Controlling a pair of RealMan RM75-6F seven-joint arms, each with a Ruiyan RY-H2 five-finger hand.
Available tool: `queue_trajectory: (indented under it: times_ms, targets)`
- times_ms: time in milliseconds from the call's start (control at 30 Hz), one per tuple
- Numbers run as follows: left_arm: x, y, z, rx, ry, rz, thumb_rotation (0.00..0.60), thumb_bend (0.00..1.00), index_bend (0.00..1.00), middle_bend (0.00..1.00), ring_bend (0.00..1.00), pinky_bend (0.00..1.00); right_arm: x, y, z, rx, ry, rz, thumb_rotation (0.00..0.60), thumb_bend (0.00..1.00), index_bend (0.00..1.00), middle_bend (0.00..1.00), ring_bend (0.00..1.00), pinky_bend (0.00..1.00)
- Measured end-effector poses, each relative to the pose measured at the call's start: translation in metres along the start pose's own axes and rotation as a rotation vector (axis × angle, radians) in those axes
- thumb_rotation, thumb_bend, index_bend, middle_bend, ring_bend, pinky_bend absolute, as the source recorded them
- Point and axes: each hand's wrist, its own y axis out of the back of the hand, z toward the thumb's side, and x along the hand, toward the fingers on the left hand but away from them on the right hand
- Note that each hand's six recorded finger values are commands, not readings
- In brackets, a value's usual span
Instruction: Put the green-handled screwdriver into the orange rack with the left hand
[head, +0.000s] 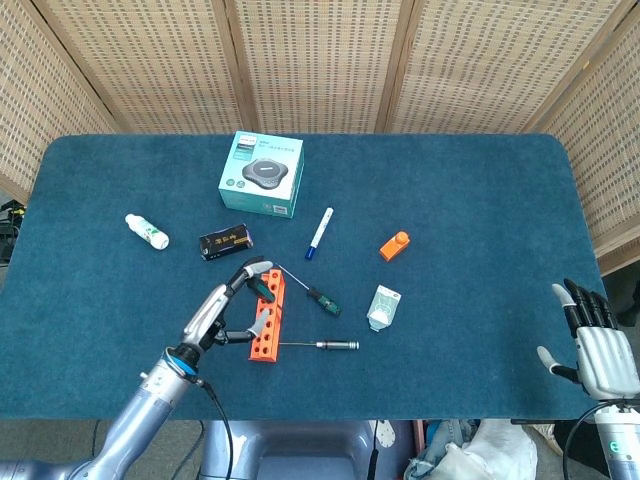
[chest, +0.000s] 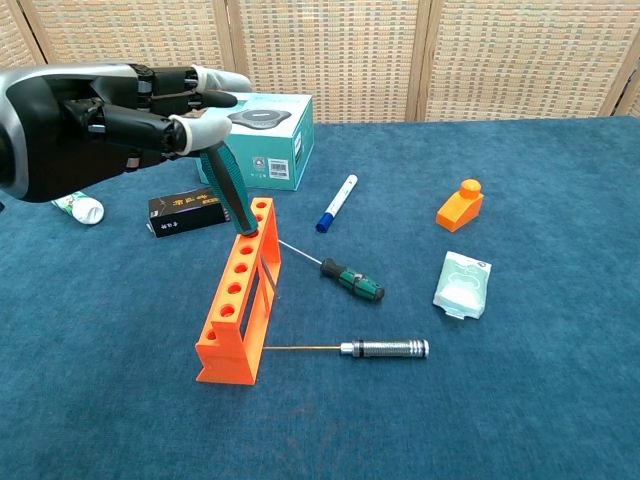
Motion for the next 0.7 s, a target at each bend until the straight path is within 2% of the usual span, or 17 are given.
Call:
queue_trajectory:
  times_ms: [700]
  targets:
    - [0.0018,-0.0067,0.0073,0.010,-0.028,-0.016,0.600,0.49,0.12,0.00,0.00,0.00,0.0007,0.0012,0.0002,-0.002,0.001,-0.003,0.600,0.24,0.00,0.00,0.00,0.00]
